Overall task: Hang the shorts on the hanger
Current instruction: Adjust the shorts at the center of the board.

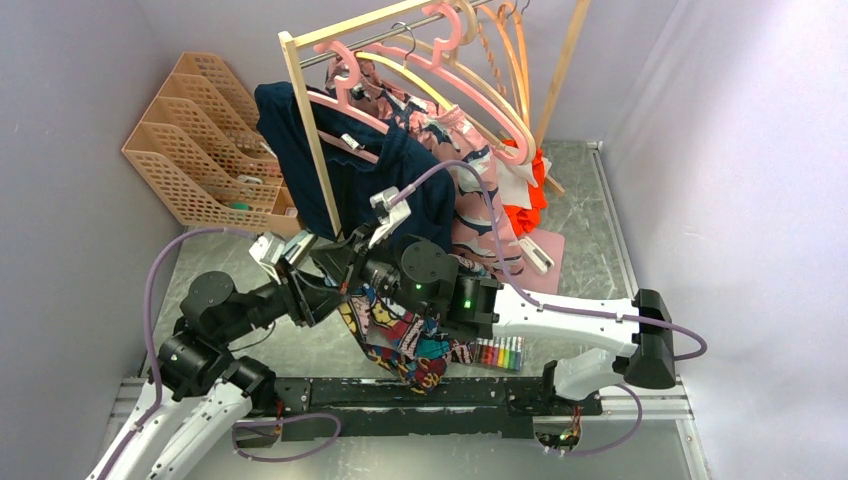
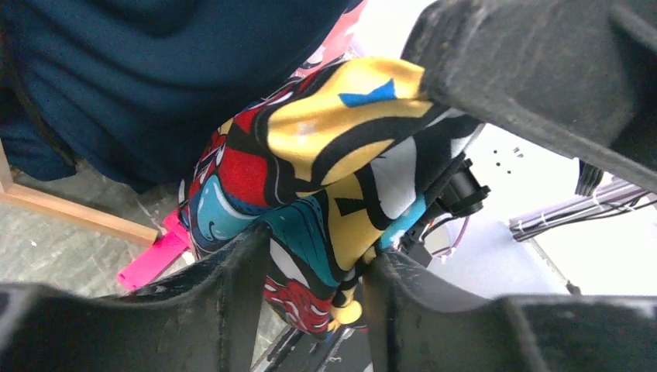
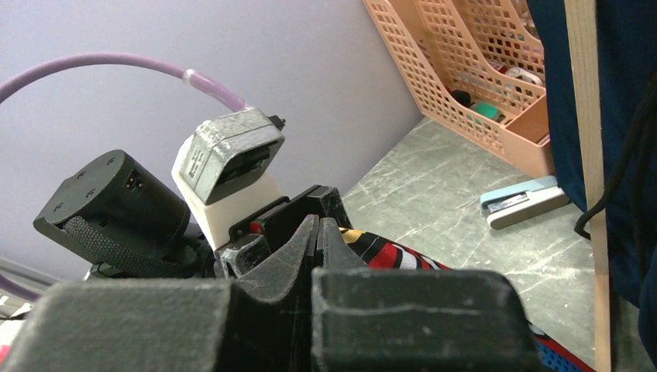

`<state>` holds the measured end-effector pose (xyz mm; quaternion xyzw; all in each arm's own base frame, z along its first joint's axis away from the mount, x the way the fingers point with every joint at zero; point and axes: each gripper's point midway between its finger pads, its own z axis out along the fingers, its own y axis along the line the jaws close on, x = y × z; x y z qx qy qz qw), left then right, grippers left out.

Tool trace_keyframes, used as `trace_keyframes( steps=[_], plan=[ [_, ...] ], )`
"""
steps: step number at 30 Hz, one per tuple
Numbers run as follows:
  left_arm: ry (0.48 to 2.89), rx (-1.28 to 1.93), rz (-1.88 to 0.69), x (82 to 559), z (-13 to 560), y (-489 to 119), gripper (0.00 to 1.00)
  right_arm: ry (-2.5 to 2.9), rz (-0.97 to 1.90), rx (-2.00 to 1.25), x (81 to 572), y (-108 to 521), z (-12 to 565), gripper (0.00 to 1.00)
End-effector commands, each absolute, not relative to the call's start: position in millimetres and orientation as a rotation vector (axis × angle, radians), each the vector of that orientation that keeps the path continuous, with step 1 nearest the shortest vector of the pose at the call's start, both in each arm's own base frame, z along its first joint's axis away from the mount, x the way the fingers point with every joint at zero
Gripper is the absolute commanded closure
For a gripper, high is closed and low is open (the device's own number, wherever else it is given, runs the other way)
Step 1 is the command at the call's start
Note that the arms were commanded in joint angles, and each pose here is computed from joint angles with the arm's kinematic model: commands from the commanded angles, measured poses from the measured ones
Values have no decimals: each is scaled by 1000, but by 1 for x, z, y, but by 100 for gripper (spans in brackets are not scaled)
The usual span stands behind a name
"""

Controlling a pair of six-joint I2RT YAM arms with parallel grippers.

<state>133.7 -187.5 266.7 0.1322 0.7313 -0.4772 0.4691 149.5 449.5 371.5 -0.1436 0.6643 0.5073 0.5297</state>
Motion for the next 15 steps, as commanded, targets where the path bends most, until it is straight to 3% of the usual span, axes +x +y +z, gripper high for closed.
trace_keyframes(
  steps=[1, 5, 6, 9, 11, 12, 15],
  plan=[
    [1743, 282, -1128, 137, 279, -179, 57, 1526, 1258, -290, 147, 439, 395, 100],
    [1725, 256, -1113, 136, 286, -174, 91, 1540, 1208, -327, 146, 428, 391, 100],
    [1721, 248, -1113, 137, 289, -173, 93, 1553, 1180, -354, 146, 426, 389, 93],
    [1717, 201, -1102, 139, 298, -168, 93, 1602, 1081, -443, 145, 412, 378, 50],
    [1724, 125, -1069, 143, 304, -160, 93, 1611, 1028, -510, 140, 396, 373, 36],
    [1747, 83, -1043, 145, 302, -155, 93, 1607, 1000, -549, 138, 385, 370, 22],
    [1796, -87, -935, 154, 298, -132, 93, 1630, 977, -669, 121, 355, 358, 19]
  ],
)
